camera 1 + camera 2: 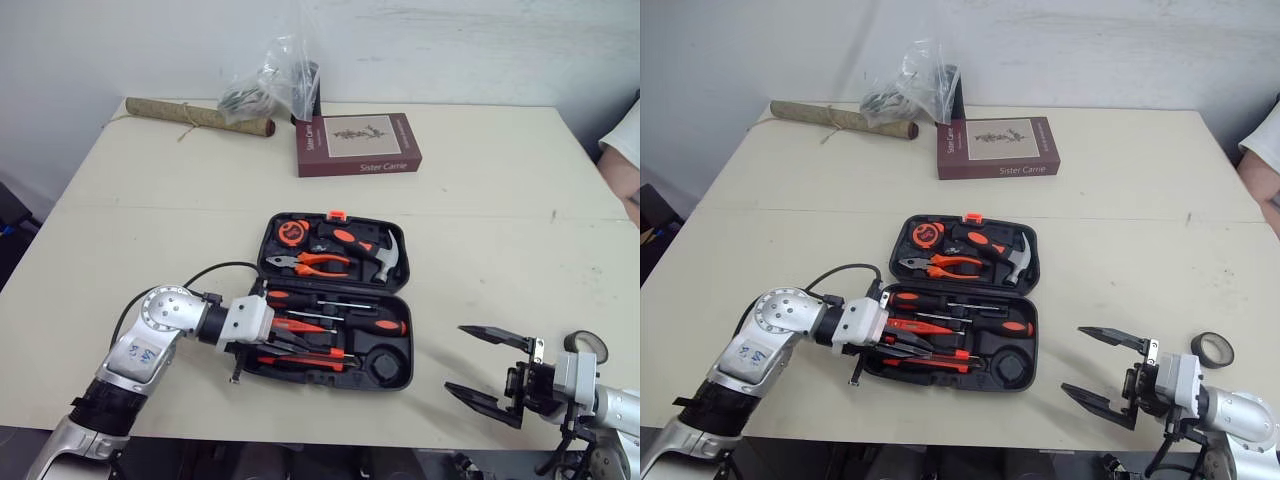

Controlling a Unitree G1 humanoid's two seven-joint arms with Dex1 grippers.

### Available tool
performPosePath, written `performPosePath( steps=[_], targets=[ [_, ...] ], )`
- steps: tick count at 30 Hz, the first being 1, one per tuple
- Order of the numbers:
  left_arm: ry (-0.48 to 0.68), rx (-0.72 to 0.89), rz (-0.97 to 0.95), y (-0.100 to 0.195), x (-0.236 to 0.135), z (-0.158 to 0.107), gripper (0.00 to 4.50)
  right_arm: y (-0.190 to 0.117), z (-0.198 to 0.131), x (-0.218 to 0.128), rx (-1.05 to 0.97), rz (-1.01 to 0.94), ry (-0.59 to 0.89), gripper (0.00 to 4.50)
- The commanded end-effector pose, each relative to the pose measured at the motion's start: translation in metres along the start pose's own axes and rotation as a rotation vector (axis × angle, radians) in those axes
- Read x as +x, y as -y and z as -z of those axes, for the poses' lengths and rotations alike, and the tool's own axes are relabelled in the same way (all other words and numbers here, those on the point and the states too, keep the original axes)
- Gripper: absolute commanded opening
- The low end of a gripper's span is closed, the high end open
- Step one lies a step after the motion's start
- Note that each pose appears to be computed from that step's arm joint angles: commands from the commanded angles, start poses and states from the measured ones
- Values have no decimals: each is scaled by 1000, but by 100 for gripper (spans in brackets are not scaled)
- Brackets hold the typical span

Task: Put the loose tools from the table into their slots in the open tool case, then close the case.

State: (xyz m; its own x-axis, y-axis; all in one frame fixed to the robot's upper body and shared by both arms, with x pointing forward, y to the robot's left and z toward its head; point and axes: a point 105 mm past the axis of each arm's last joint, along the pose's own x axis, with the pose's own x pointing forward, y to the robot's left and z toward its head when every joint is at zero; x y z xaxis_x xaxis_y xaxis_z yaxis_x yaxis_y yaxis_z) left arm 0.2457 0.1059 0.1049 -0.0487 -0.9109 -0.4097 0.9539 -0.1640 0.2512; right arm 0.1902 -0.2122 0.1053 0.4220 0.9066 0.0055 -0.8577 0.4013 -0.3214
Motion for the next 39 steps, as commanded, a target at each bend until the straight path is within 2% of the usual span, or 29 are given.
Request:
performPosePath(
  steps=[1, 7, 12, 15, 18, 19, 21, 23, 24, 25, 27, 30, 31, 33, 36, 39],
  targets=[
    [-37, 9, -2, 0, 7, 7, 13, -1, -2, -5, -23, 8, 5, 450],
    [-185, -52, -30, -2, 14, 33, 13, -3, -1, -8, -24, 6, 2, 450],
    [-359, -206, 51, 18, 14, 60, 13, -2, -1, -9, -30, 6, 0, 450],
    [-376, -226, 23, 19, 19, 66, 13, 1, -3, -11, -38, 17, 0, 450],
    [-156, -103, -59, 3, 26, 35, 13, 10, -9, -17, -52, 73, 0, 450],
    [-118, -72, -73, 0, 25, 29, 13, 12, -10, -18, -54, 85, -1, 450],
    [21, -25, -138, -4, 10, 8, 13, 22, -18, -33, -76, 153, -33, 450],
    [122, -22, -244, -11, -10, -4, 65, 30, -24, -54, -95, 227, -76, 450],
    [141, -33, -296, -14, -22, -6, 84, 34, -26, -65, -105, 269, -99, 450],
    [150, -40, -326, -15, -29, -6, 121, 37, -27, -73, -110, 297, -114, 450],
    [138, -89, -468, -18, -65, 2, 198, 43, -28, -106, -115, 428, -184, 450],
    [77, -161, -721, -19, -128, 19, 340, 42, -27, -163, -107, 626, -316, 450],
    [63, -175, -794, -18, -145, 22, 359, 40, -28, -179, -107, 684, -346, 450],
    [26, -223, -956, -9, -184, 35, 437, 34, -29, -209, -91, 807, -402, 450],
    [-65, -314, -1127, 21, -226, 64, 444, 16, -28, -250, -45, 989, -475, 450],
    [-129, -375, -1212, 44, -245, 79, 444, 0, -25, -274, -15, 1103, -541, 450]
  ],
)
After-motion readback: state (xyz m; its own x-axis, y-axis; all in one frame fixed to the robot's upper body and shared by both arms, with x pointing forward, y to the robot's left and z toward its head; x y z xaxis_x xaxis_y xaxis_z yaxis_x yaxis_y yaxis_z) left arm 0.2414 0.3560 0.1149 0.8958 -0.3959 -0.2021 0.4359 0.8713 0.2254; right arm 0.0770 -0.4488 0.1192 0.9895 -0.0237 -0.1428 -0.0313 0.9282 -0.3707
